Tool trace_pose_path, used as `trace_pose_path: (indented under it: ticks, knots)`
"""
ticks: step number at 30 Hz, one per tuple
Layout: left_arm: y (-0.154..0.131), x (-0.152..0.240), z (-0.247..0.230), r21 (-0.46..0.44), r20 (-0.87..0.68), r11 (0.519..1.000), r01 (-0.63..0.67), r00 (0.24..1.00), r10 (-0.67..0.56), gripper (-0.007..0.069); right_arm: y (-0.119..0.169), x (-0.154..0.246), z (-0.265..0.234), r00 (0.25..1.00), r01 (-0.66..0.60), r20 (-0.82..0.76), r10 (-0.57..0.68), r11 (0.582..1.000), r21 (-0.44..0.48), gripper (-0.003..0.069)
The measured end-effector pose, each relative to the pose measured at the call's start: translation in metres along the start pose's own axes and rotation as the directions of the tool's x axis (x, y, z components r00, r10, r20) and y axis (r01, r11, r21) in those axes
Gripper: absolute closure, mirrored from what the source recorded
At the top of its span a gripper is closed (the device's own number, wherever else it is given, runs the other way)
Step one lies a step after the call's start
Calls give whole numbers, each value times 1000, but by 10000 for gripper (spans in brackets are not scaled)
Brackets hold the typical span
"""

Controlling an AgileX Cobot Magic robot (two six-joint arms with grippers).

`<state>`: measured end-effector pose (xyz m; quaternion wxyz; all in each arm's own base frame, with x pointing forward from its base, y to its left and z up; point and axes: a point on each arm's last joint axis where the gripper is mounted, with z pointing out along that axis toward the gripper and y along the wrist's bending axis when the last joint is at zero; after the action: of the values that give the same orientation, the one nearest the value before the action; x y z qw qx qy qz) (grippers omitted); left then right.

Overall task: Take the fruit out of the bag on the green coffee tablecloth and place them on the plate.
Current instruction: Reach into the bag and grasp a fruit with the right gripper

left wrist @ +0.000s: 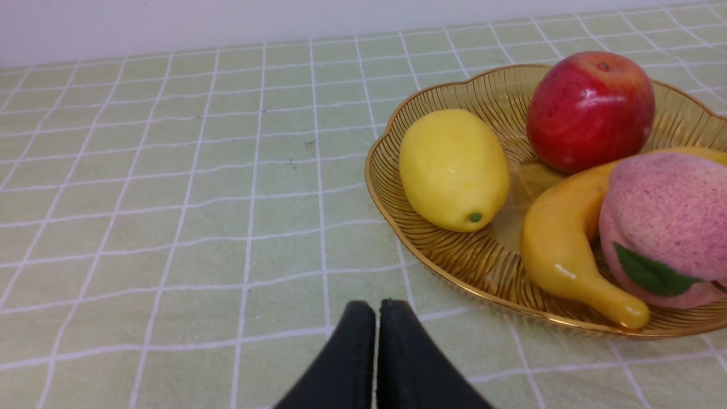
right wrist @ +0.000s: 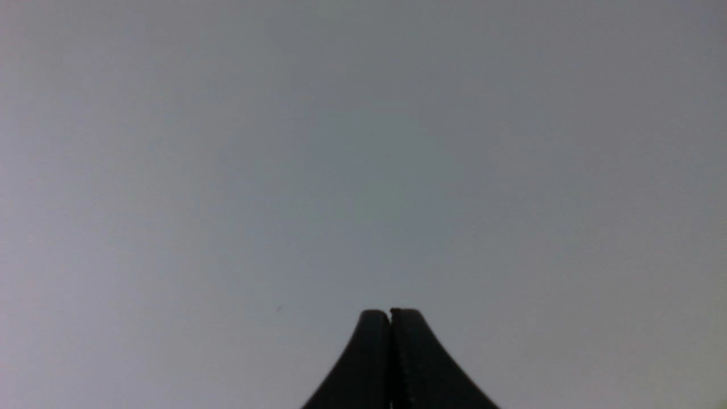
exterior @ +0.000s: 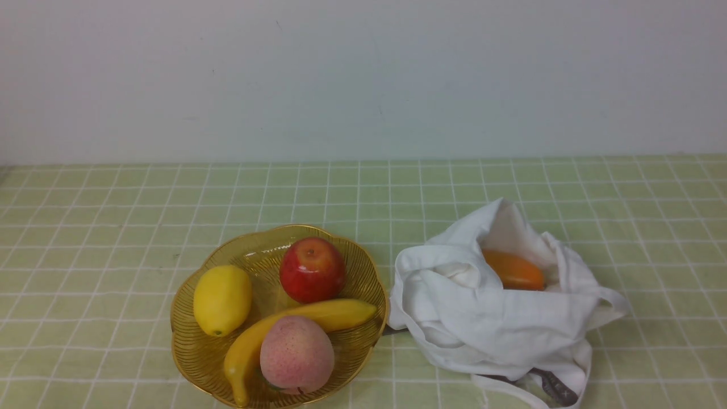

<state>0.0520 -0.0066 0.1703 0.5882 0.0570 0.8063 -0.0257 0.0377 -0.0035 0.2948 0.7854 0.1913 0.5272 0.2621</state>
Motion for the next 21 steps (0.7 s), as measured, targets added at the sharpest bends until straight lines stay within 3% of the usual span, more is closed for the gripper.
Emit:
trace_pose_path:
  ticks: [2,4,6,7,8,9,13,15,21]
  knots:
    - [0,0,0,0,0,1000,0,1000,0,633,14,-10,6,994,85,-60,-87,996,-30,674]
    - [0,0,0,0,0,1000,0,1000,0,633,35,-22,29,917,256,-302,-262,965,-57,674]
    - [0,0,0,0,0,1000,0,1000,0,633,39,-22,42,862,309,-403,-308,949,-65,674]
    - [0,0,0,0,0,1000,0,1000,0,633,43,-21,57,761,405,-538,-363,913,-43,674]
    - [0,0,0,0,0,1000,0,1000,0,633,44,-19,64,699,405,-605,-381,908,-104,674]
    - [0,0,0,0,0,1000,0,1000,0,633,45,-13,79,593,463,-692,-412,877,-126,674]
    - [0,0,0,0,0,1000,0,1000,0,633,46,15,123,283,488,-834,-474,820,-300,674]
    - [0,0,0,0,0,1000,0,1000,0,633,43,33,144,176,463,-861,-478,812,-356,674]
    - [0,0,0,0,0,1000,0,1000,0,633,31,93,202,2,349,-879,-476,824,-445,674]
